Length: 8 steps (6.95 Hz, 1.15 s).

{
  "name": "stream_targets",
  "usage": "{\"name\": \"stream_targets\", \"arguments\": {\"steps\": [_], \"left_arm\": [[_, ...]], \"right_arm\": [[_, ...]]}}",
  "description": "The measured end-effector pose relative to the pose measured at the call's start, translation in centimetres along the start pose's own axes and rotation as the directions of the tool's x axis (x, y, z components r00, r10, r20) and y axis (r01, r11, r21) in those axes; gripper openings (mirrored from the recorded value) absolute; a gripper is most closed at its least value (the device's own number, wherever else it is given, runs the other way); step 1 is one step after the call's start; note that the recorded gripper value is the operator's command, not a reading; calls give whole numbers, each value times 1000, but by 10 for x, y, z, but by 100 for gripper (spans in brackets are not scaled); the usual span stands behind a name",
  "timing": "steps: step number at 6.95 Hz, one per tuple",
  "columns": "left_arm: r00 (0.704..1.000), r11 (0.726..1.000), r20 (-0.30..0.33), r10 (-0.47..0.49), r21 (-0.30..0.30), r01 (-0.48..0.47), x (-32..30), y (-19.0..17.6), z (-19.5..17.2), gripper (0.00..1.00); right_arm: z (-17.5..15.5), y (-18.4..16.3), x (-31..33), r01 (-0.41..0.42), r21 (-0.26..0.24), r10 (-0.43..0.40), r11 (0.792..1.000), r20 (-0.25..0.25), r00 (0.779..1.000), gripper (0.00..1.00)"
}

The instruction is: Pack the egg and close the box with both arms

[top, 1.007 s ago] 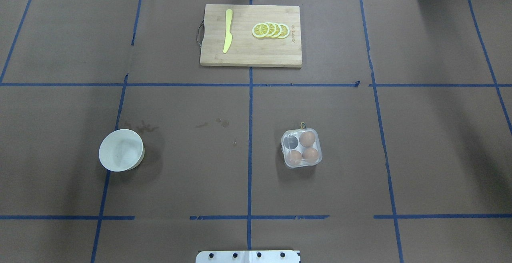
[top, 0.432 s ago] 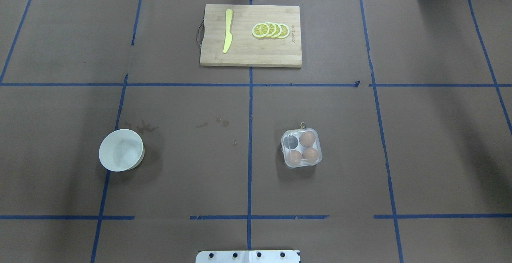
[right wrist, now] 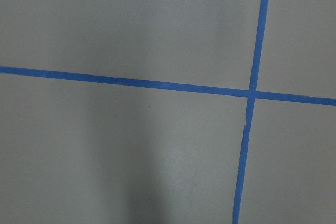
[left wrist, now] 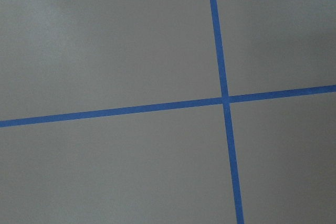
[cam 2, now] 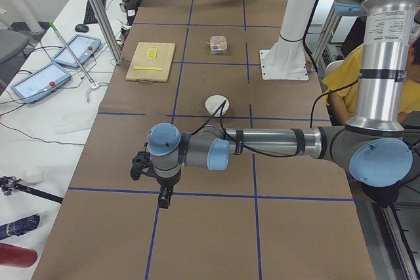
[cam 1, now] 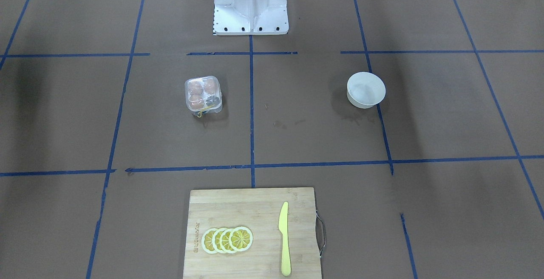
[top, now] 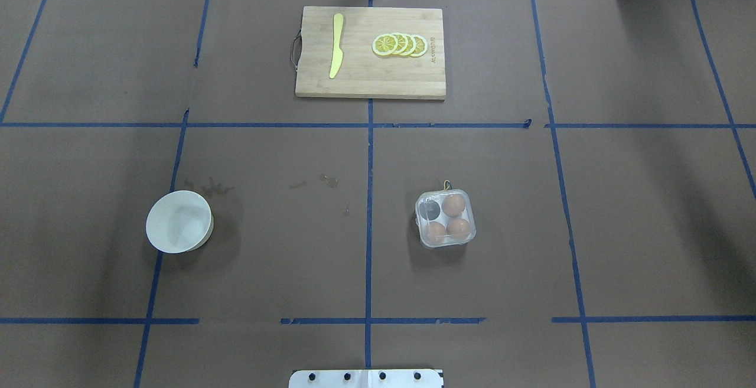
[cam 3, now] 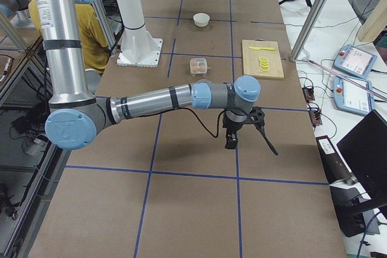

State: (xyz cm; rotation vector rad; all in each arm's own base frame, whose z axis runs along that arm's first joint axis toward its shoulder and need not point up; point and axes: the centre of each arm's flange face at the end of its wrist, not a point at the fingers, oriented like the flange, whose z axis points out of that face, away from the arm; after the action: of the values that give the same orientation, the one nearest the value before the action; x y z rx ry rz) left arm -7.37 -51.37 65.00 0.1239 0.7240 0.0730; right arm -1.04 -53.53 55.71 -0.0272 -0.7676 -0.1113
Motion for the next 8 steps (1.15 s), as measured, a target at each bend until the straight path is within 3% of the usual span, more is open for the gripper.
{"name": "stream_targets", "arguments": {"steps": [3, 8], "left_arm": [[999, 996, -4, -46, -79, 46, 15, 5, -3, 100], [1000, 998, -9, -16, -60, 15, 24, 1, -5, 100]], "right_arm": [[-5, -7, -8, 7, 11, -7, 1000, 16, 1000, 100], [-4, -7, -8, 10, 9, -10, 1000, 23, 1000, 100]]}}
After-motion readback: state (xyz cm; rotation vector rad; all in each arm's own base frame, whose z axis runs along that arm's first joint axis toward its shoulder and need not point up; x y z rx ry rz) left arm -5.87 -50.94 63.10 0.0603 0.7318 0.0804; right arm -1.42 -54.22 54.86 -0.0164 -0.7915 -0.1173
